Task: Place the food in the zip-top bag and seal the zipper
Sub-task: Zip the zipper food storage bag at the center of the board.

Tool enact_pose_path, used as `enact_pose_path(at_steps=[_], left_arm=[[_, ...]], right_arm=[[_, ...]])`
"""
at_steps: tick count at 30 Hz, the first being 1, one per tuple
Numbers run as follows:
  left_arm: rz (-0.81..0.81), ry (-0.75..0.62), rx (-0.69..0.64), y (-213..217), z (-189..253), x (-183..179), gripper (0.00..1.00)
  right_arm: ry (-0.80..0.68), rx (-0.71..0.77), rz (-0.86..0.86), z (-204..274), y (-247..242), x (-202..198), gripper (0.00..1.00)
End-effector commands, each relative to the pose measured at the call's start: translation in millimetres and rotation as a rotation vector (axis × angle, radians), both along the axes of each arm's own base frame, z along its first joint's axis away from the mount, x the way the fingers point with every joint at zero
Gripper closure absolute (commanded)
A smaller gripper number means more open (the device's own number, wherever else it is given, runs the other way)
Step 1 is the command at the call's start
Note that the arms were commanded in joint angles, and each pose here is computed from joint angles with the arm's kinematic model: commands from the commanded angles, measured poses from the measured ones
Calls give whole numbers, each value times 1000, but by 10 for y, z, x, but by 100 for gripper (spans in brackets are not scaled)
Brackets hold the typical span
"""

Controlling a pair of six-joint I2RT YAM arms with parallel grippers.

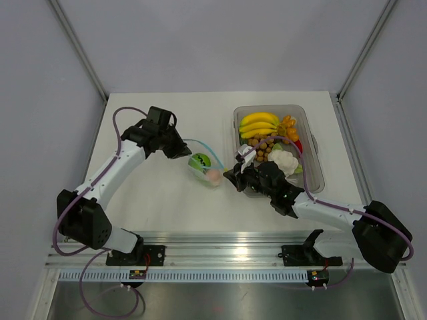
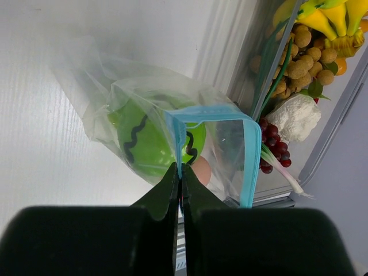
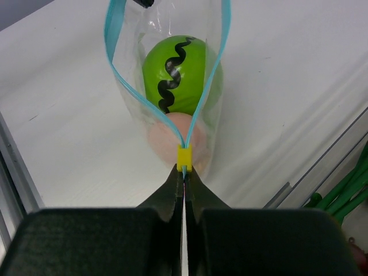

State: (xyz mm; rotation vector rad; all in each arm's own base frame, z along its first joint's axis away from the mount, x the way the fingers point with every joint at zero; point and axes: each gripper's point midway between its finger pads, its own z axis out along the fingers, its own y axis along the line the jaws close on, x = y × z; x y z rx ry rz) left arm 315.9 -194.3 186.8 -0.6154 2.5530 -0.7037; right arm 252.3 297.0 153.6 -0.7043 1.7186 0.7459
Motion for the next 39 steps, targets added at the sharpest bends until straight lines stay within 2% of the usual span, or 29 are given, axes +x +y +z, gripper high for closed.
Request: enact_pose_path(at_steps=[1,2,4,5,8,12,14,15,16,17,18,20,21,22,26,31,39], left_arm=[[-56,-114,-18,34,241,-7,88],[-103,-137,8,56,235,-31,60],[-171,-163,75,138,231,-103,24],[-188,-177,105,180,259,-107,2],[-260,-221,211,331,315,-157,1],[-338,-370,275,393,588,-123,4],[-393,-530,280,356,829,-82,6],[-470,-572,237,250,795,-163,9],[-530,-692,237,173,913,-104,13],[-564,-751,226,127,976,-125,14],[-637,-839,171,17,1113,-243,19],[-761,-1009,171,-105,1165,-291,21],[-848,-1089,132,-193,1217,-430,22],[-931,-1207,167,-248,1278,-460,23],[-1198,-1366,167,-582,1233,-754,23],[-1408,-1298,126,-894,972,-790,28],[-1622,-1351,63,-1097,832,-892,30]], right_arm=[[-111,45,0,292,52,58,100],[-133,22,12,292,46,57,100],[-164,1,48,326,70,35,100],[-173,-8,63,332,80,23,100],[-189,-47,104,306,99,-2,100],[-198,-53,137,309,111,-10,100],[-203,-54,150,327,111,-10,100],[-209,-56,152,341,94,10,100],[-211,-50,169,366,105,-2,100],[-206,-51,179,360,97,-2,100],[-203,-47,186,372,67,22,100],[-193,-48,200,367,42,28,100],[-189,-49,194,368,4,66,100],[-188,-46,212,385,9,55,100],[-168,-60,234,379,-44,53,100],[-162,-64,252,407,-50,39,100],[-162,-66,266,444,-65,2,100]])
